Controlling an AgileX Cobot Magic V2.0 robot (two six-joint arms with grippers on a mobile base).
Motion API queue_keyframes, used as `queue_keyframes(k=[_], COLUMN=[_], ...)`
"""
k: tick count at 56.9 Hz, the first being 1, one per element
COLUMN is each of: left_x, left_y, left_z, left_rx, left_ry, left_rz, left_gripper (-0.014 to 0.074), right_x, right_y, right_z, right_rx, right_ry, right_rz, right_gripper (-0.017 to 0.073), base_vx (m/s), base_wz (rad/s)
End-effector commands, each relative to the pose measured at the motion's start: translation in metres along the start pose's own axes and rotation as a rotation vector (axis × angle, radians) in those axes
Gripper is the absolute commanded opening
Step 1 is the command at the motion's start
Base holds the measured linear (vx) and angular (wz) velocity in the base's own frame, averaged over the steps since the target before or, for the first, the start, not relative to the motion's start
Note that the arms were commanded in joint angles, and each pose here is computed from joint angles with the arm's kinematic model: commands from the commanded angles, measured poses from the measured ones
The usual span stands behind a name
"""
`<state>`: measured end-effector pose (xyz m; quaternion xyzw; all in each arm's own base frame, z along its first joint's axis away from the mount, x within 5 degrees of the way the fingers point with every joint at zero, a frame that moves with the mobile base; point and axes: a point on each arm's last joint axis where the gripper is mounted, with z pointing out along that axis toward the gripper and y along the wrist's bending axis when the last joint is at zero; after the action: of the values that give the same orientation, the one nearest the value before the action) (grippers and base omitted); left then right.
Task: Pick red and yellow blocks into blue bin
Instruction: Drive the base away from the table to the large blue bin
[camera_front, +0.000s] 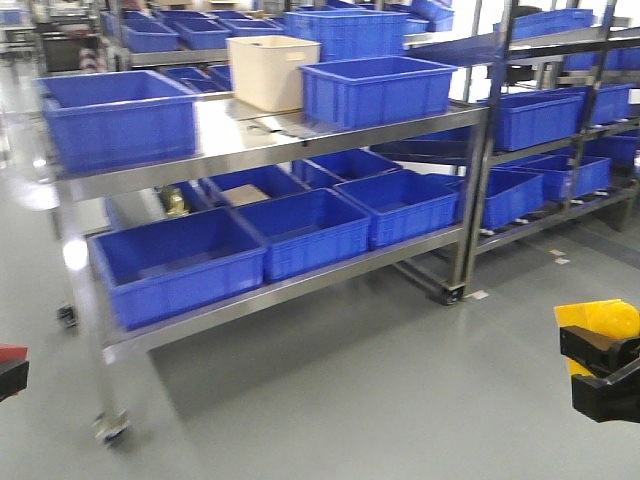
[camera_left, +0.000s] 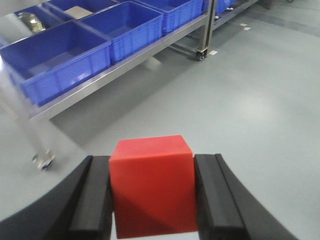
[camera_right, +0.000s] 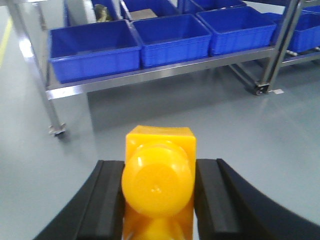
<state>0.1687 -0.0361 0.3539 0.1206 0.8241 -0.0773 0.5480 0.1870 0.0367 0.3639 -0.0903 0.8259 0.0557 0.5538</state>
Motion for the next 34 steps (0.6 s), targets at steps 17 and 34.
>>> queue_keyframes(k=[17, 34], left_x=[-0.0159, -0.0160], left_y=[0.0005, 0.0006], left_z=[-0.0063, -0.0063], left_rx=[-0.014, -0.014], left_ry=[-0.108, -0.109], left_rz=[-0.020, -0.020], left_gripper=[0.0002, 0.0002], right_x=[-0.0180, -0.0180], right_y=[-0.0017, -0.0017], right_z=[-0.0077, -0.0077], right_rx=[0.014, 0.014], right_ry=[-0.125, -0.125], right_rz=[-0.014, -0.014], right_gripper=[-0.0010, -0.0010], base_vx=[0.55, 0.57], base_wz=[-0.36, -0.51])
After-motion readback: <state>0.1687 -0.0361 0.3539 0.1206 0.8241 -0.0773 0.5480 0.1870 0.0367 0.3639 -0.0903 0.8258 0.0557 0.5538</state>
